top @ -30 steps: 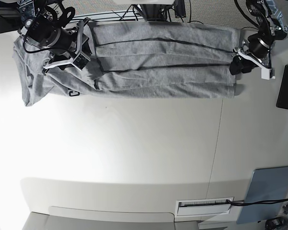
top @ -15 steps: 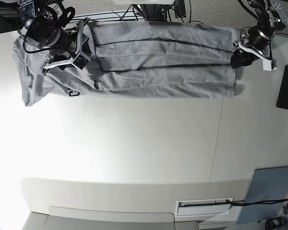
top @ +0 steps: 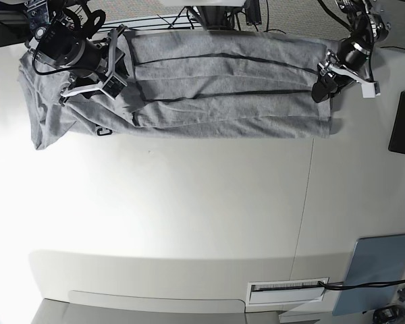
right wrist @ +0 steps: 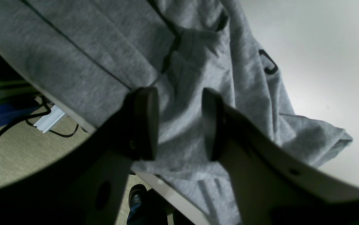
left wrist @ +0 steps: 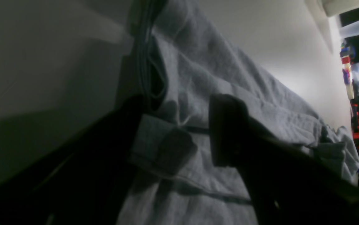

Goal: Fold the T-shirt properly
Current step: 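Hold the folded end with the right gripper and reposition the left gripper, then fold the shirt end held by the left gripper over toward the right gripper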

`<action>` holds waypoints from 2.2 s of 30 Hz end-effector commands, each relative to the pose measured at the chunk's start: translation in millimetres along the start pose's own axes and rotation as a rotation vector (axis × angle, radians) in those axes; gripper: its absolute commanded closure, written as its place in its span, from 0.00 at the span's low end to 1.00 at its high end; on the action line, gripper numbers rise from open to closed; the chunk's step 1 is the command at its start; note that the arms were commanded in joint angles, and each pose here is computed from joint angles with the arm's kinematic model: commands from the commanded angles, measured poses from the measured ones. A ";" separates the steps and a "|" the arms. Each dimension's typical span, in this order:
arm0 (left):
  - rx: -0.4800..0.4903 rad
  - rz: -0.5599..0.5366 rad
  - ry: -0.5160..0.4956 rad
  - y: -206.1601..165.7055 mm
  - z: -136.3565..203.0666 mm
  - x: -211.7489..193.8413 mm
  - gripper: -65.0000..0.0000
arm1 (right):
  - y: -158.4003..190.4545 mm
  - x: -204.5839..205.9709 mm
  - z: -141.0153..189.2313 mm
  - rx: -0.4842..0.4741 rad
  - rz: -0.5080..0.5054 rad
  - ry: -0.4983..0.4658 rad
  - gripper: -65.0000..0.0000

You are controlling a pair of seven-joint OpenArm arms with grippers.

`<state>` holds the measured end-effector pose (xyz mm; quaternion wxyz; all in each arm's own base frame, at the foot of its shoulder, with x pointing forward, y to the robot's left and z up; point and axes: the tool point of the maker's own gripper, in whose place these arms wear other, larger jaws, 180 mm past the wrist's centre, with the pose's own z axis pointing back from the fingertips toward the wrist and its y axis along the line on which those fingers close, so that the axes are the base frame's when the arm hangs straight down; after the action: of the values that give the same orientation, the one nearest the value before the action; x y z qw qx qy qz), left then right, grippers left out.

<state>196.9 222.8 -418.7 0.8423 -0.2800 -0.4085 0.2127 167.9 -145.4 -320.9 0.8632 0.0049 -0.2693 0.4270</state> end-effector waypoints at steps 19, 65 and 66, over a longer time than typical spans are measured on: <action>0.103 -0.003 -0.017 19.1 3.8 4.4 1.00 | -2.1 4.6 3.7 -0.007 0.011 -0.018 0.64; -0.568 -0.095 0.088 -214.3 -37.8 -50.9 1.00 | -157.5 -23.8 87.4 -0.688 -0.112 -0.030 0.64; -0.572 -0.102 0.097 -220.1 -41.0 -54.9 1.00 | -157.5 -23.3 87.4 -0.688 -0.111 -0.033 0.64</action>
<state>219.3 11.7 -343.1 0.7747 -0.4876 -0.4013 0.0315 227.8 -284.7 -234.2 0.8442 -0.2582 -0.3909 0.2607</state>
